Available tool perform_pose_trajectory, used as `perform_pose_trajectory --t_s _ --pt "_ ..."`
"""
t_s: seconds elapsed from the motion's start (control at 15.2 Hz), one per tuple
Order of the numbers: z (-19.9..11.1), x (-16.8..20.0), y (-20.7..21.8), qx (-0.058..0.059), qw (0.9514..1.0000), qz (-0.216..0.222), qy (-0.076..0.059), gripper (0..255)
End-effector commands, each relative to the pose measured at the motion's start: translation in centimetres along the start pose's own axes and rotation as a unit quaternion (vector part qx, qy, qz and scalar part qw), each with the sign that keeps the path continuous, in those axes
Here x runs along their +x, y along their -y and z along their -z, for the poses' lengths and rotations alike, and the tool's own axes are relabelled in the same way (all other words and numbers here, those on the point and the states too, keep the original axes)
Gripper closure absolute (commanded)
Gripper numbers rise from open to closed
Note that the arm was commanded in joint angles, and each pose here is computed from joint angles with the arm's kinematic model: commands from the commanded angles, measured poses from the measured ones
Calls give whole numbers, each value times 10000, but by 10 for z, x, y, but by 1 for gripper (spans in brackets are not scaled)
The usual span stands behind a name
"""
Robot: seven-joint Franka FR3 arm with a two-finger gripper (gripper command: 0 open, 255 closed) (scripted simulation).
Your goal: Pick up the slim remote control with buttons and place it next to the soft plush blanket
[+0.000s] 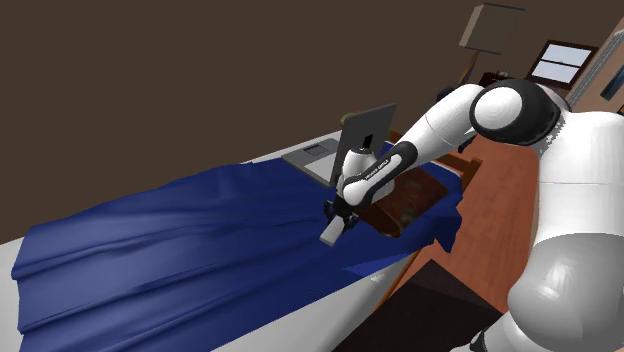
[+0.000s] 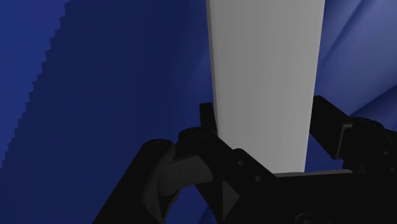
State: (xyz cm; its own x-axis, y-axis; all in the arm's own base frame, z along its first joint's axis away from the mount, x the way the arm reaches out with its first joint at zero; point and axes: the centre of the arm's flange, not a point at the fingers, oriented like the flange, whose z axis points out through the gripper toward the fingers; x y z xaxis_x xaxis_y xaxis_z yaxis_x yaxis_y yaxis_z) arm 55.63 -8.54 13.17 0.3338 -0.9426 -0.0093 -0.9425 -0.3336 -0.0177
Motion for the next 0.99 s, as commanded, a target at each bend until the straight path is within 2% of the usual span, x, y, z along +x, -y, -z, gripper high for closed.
perform_pose_trajectory --t_s 0.0,0.2,0.73,0.79,0.92 --pt "-10 0 0 3 10000 1 -2 255" --pt "-25 0 0 3 10000 1 -2 255" --pt "-25 0 0 3 10000 1 -2 255" --pt "-25 0 0 3 10000 1 -2 0" --pt "-25 0 0 3 10000 1 -2 0"
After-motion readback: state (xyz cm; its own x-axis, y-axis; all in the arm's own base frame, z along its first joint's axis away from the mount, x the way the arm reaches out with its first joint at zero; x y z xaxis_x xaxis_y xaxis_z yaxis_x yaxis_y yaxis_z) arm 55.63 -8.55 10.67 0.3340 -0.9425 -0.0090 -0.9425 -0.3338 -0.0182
